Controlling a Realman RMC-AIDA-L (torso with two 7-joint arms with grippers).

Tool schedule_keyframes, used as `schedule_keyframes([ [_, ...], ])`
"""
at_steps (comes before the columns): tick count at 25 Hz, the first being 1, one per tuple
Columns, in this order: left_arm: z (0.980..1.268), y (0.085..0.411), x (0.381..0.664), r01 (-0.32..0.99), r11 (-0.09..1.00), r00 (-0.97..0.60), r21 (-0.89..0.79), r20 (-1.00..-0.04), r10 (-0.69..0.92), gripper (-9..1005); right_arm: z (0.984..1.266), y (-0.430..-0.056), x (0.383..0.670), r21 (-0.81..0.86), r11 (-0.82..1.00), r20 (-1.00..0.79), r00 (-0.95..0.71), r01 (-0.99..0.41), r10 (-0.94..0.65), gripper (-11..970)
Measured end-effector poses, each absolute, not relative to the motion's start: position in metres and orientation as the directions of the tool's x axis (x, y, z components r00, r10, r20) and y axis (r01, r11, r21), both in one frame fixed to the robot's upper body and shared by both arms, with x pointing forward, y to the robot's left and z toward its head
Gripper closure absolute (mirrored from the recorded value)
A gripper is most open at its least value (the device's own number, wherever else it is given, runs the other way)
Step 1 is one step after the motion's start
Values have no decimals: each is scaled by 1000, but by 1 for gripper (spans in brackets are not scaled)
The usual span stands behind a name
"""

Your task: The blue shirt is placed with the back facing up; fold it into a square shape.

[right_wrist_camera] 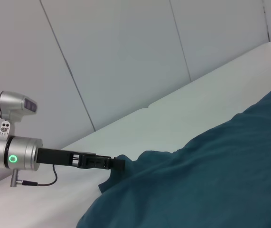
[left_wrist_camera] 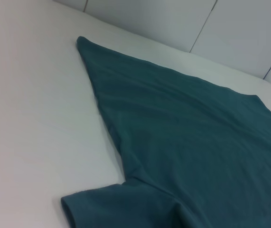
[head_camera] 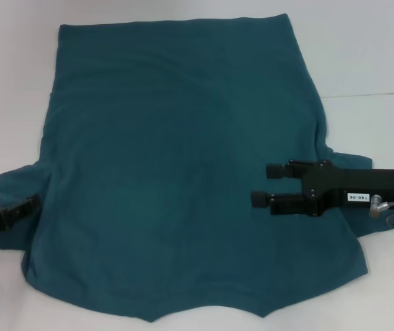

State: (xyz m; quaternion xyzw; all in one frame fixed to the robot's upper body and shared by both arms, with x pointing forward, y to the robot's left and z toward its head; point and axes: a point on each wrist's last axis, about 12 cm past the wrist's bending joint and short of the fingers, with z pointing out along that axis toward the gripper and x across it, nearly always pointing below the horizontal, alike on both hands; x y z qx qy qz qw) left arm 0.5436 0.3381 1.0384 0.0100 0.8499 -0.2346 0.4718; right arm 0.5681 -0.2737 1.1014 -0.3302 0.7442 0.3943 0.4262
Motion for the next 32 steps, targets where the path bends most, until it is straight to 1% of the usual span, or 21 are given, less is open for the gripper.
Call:
schedule_keyframes([
  [8,1039,337,546,245,895,-551,-374,-813,-189,170,1101,-274,569,303,472,-896,-417,-828,-157,59],
  [13,1038,335,548,241,897,-552,-371,-813,-188,389,1101,-274,569,301,473,-896,-415,-828,-157,60],
  [19,1039,335,550,240,898,-550,-369,-814,-188,608,1101,-274,569,302,474,-896,-416,-827,-157,60],
  [21,1040,334,550,240,898,-549,-369,-814,-188,845,1101,-274,569,302,475,-895,-417,-827,-156,60],
  [32,1043,342,552,225,909,-536,-351,-823,-185,995,1103,-275,570,304,486,-903,-410,-820,-126,59],
])
